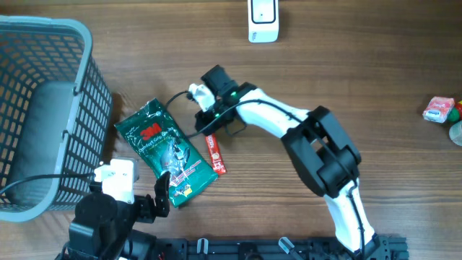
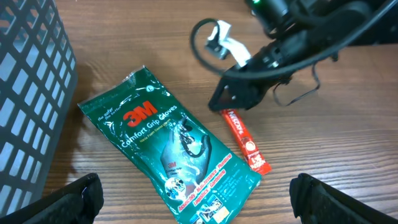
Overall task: Scan the item barcode
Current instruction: 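Reach the right gripper to the green 3M gloves pack, then grasp the green gloves pack with the right gripper and lift it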
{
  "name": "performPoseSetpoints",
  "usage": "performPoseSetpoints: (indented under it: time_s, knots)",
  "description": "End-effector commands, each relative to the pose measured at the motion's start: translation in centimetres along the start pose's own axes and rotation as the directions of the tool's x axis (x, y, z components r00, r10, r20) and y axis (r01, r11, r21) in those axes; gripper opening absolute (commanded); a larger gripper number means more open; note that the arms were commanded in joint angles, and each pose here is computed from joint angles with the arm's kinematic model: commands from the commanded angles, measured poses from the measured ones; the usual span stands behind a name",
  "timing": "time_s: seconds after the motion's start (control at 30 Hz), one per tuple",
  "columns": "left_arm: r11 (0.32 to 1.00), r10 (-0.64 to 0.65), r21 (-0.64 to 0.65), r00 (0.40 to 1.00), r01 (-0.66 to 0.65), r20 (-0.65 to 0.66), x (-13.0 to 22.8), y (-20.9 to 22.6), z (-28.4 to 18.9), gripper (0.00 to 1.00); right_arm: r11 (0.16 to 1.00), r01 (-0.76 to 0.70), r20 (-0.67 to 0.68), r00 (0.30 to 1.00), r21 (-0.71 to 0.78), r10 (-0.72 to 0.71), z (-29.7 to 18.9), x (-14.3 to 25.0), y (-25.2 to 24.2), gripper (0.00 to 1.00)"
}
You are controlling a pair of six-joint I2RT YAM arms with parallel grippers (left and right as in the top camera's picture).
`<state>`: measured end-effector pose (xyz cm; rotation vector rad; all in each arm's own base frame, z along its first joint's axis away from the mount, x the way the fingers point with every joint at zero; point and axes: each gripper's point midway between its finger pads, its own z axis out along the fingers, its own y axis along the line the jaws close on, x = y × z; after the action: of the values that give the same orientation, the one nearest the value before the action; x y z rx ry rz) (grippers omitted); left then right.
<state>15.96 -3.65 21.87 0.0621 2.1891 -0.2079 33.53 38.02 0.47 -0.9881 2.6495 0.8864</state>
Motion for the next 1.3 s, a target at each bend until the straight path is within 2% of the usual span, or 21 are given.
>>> performPoseSetpoints:
  time_s: [0.0, 0.03, 0.07, 0.1, 0.27, 0.33, 0.47, 0.5, 0.6, 0.63, 0.67, 0.7, 0.73, 0.77, 0.9, 0.97, 1.07, 1.13, 1.17, 1.27]
  knots:
    - [1.000, -0.009, 0.007, 1.000, 0.009, 0.008, -0.3, -0.1, -0.2, 1.00, 0.999, 0.029, 0.089, 0.996, 0.025, -0.031, -4.9, -2.8, 1.8, 0.31]
    - [1.000, -0.009, 0.007, 1.000, 0.009, 0.008, -0.3, -0.1, -0.2, 1.00, 0.999, 0.039, 0.094, 0.995, 0.013, -0.040, -5.6, -2.9, 2.5, 0.56]
    - [1.000, -0.009, 0.007, 1.000, 0.009, 0.008, -0.3, -0.1, -0.2, 1.00, 0.996, 0.081, 0.089, 0.993, -0.023, -0.078, -5.9, -2.8, 3.8, 0.69]
    - [1.000, -0.009, 0.007, 1.000, 0.009, 0.008, -0.3, -0.1, -0.2, 1.00, 0.994, 0.101, 0.080, 0.992, -0.051, -0.097, -5.8, -2.5, 4.5, 0.73]
    - [1.000, -0.009, 0.007, 1.000, 0.009, 0.008, -0.3, -0.1, -0.2, 1.00, 0.983, 0.155, -0.019, 0.987, -0.100, -0.158, -2.2, 0.7, 7.2, 0.78]
    - [1.000, -0.009, 0.007, 1.000, 0.009, 0.008, -0.3, -0.1, -0.2, 1.00, 0.983, 0.178, -0.045, 0.983, -0.043, -0.180, -0.5, 1.4, 7.1, 0.85]
    - [1.000, -0.009, 0.007, 1.000, 0.009, 0.008, -0.3, -0.1, -0.2, 1.00, 0.980, 0.183, -0.093, 0.980, 0.081, -0.175, 2.5, 2.8, 6.7, 0.93]
    - [1.000, -0.009, 0.007, 1.000, 0.009, 0.008, -0.3, -0.1, -0.2, 1.00, 0.981, 0.163, -0.102, 0.983, 0.108, -0.152, 3.3, 3.3, 6.6, 0.99]
    - [1.000, -0.009, 0.007, 1.000, 0.009, 0.008, -0.3, -0.1, -0.2, 1.00, 0.975, 0.026, -0.102, 0.995, 0.222, -0.004, 5.3, 4.4, 4.7, 0.99]
    - [1.000, -0.009, 0.007, 1.000, 0.009, 0.008, -0.3, -0.1, -0.2, 1.00, 0.972, -0.014, -0.107, 0.994, 0.233, 0.040, 5.9, 4.8, 4.3, 0.98]
    - [1.000, -0.009, 0.007, 1.000, 0.009, 0.008, -0.3, -0.1, -0.2, 1.00, 0.967, -0.071, -0.113, 0.988, 0.245, 0.101, 6.6, 5.6, 3.7, 0.89]
    - [1.000, -0.009, 0.007, 1.000, 0.009, 0.008, -0.3, -0.1, -0.2, 1.00, 0.962, -0.096, -0.122, 0.984, 0.255, 0.130, 7.1, 6.1, 3.2, 0.57]
    - [1.000, -0.009, 0.007, 1.000, 0.009, 0.008, -0.3, -0.1, -0.2, 1.00, 0.956, -0.121, -0.124, 0.980, 0.267, 0.158, 7.1, 6.3, 2.7, 0.19]
    - [1.000, -0.009, 0.007, 1.000, 0.009, 0.008, -0.3, -0.1, -0.2, 1.00, 0.948, -0.157, -0.116, 0.974, 0.278, 0.195, 7.0, 6.4, 2.4, 0.04]
    - [1.000, -0.009, 0.007, 1.000, 0.009, 0.008, -0.3, -0.1, -0.2, 1.00, 0.926, -0.225, -0.106, 0.958, 0.303, 0.267, 6.7, 6.7, 1.8, 0.04]
    - [1.000, -0.009, 0.007, 1.000, 0.009, 0.008, -0.3, -0.1, -0.2, 1.00, 0.899, -0.226, -0.063, 0.961, 0.376, 0.268, 5.0, 5.5, 0.5, 0.04]
    - [1.000, -0.009, 0.007, 1.000, 0.009, 0.008, -0.3, -0.1, -0.2, 1.00, 0.848, -0.237, 0.009, 0.964, 0.475, 0.264, 0.1, 3.1, -0.6, 0.04]
    - [1.000, -0.009, 0.007, 1.000, 0.009, 0.008, -0.3, -0.1, -0.2, 1.00, 0.805, -0.254, 0.071, 0.964, 0.536, 0.256, -4.3, 1.9, -1.2, 0.04]
    - [1.000, -0.009, 0.007, 1.000, 0.009, 0.008, -0.3, -0.1, -0.2, 1.00, 0.763, -0.273, 0.126, 0.961, 0.586, 0.247, -8.0, 1.1, -1.8, 0.04]
    - [1.000, -0.009, 0.007, 1.000, 0.009, 0.008, -0.3, -0.1, -0.2, 1.00, 0.733, -0.327, 0.204, 0.945, 0.597, 0.256, -13.8, 0.3, -2.1, 0.04]
